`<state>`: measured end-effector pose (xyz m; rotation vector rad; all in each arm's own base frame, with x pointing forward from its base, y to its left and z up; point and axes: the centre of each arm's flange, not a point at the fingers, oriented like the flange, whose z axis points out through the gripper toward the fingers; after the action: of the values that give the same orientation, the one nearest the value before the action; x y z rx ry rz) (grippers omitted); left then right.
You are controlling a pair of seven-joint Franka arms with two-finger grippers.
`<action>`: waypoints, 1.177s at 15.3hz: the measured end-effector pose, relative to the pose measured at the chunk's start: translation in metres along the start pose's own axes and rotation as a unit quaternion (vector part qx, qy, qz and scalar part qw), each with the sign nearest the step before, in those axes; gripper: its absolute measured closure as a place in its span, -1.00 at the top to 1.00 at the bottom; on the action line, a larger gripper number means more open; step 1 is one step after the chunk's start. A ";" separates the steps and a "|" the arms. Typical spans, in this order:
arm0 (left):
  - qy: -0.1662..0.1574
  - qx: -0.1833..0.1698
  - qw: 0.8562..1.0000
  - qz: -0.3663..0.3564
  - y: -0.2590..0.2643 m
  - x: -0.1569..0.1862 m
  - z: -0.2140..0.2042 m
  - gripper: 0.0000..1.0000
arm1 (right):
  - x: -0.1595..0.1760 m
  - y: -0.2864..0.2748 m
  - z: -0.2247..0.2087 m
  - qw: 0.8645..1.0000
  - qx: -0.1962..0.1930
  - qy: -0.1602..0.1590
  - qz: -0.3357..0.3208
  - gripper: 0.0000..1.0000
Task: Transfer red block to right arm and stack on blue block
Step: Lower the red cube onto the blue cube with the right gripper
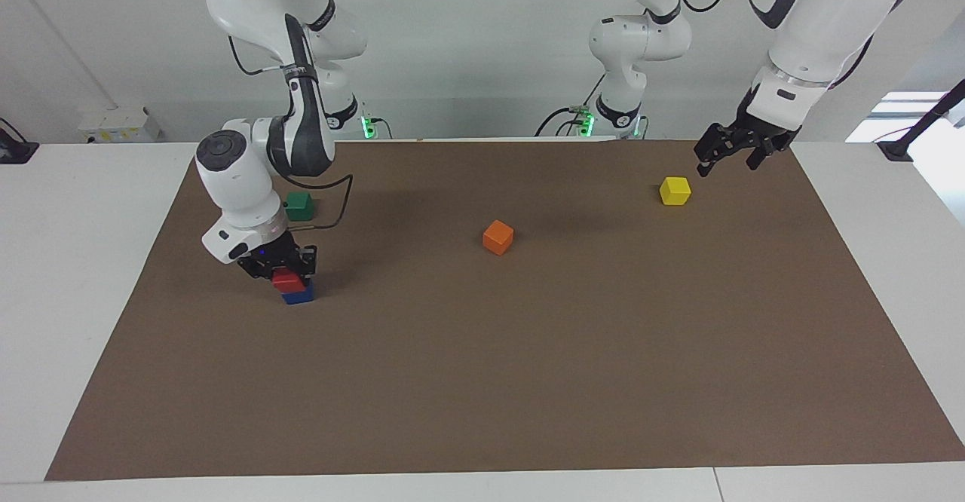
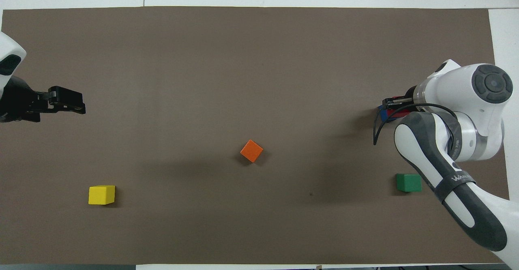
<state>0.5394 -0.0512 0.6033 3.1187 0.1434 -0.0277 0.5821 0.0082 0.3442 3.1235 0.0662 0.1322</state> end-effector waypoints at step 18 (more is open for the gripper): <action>0.000 0.000 1.000 -0.005 -0.005 0.001 0.000 1.00 | -0.001 0.004 0.002 1.000 0.000 -0.002 -0.019 0.10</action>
<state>0.5399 -0.0460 0.6034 3.1175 0.1582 -0.0272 0.5811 0.0037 0.3426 3.1194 0.1245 0.1260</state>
